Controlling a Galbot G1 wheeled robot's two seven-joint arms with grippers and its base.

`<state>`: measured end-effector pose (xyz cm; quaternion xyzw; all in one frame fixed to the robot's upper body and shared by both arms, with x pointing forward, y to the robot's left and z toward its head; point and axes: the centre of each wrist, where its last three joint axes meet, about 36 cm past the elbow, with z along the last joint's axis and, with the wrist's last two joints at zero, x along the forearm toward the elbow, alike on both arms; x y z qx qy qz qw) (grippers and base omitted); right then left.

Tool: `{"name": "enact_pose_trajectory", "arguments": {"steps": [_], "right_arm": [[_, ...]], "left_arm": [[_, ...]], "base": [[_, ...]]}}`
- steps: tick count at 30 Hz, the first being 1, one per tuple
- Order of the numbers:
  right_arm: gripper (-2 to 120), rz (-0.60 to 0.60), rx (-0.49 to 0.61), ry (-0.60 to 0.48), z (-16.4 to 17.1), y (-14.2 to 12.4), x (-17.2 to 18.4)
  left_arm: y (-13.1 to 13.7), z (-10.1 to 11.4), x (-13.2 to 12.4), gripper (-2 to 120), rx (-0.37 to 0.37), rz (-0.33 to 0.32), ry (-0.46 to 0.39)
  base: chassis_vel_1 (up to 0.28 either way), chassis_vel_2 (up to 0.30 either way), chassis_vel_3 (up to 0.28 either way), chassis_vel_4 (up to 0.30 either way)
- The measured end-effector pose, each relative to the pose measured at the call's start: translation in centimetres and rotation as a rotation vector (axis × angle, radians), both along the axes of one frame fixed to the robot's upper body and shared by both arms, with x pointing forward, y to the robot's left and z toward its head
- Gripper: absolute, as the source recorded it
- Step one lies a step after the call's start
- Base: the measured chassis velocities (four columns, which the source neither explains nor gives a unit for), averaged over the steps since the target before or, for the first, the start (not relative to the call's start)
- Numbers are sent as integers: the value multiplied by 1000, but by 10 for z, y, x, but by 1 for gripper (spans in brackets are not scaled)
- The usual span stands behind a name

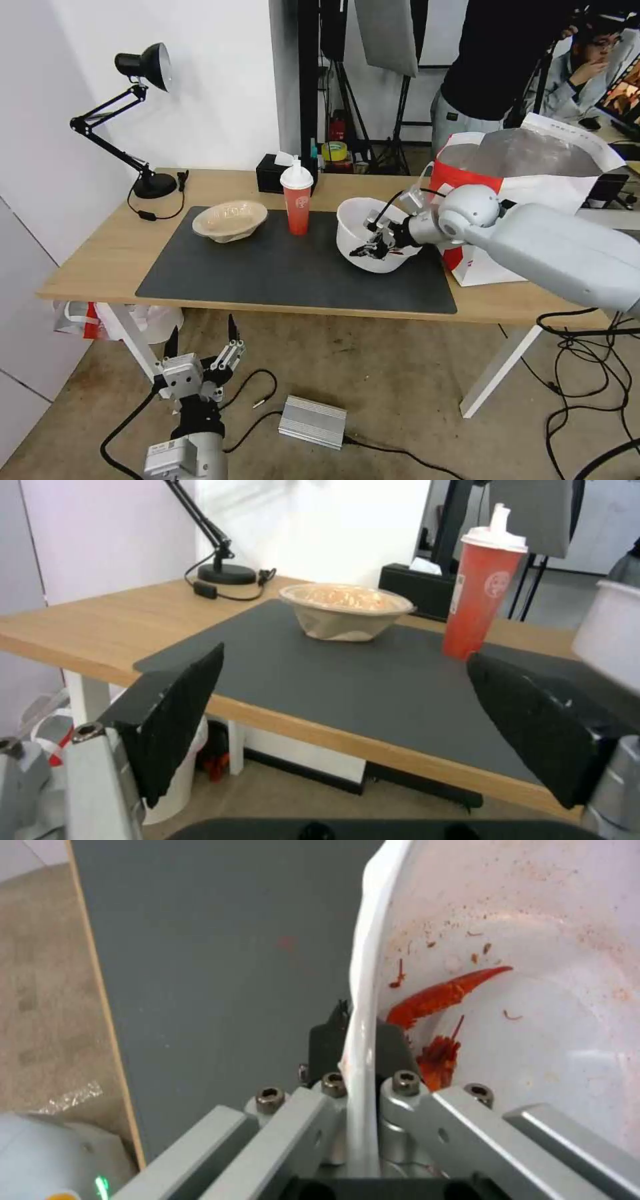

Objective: Pick up the trash from the table and place it into the takeout bag.

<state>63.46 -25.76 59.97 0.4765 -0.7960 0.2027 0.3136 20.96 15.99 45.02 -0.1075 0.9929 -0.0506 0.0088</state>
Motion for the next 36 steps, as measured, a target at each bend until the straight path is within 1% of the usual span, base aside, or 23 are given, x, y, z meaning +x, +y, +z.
{"name": "enact_pose_trajectory", "arguments": {"steps": [4, 5, 16, 19, 22, 36], "right_arm": [[0, 0, 4, -7, 4, -1, 0], [0, 1, 18, -24, 16, -2, 0], [0, 3, 47, -54, 39, -5, 4], [0, 8, 65, -68, 51, -3, 6], [0, 11, 70, -74, 56, -2, 7], [0, 31, 103, -120, 91, 5, 13]], "left_arm": [[0, 0, 0, 95, 1, 0, 0], [-1, -2, 1, 95, 2, 0, 0], [-1, -2, 1, 95, 3, 1, -2], [-2, -2, 1, 95, 0, 0, -2], [-2, -3, 1, 96, -2, 0, -4], [-5, -2, -1, 95, -13, 6, 5]], "base": [[0, 0, 0, 0], [0, 0, 0, 0], [0, 0, 0, 0], [0, 0, 0, 0], [0, 0, 0, 0], [0, 0, 0, 0]]}}
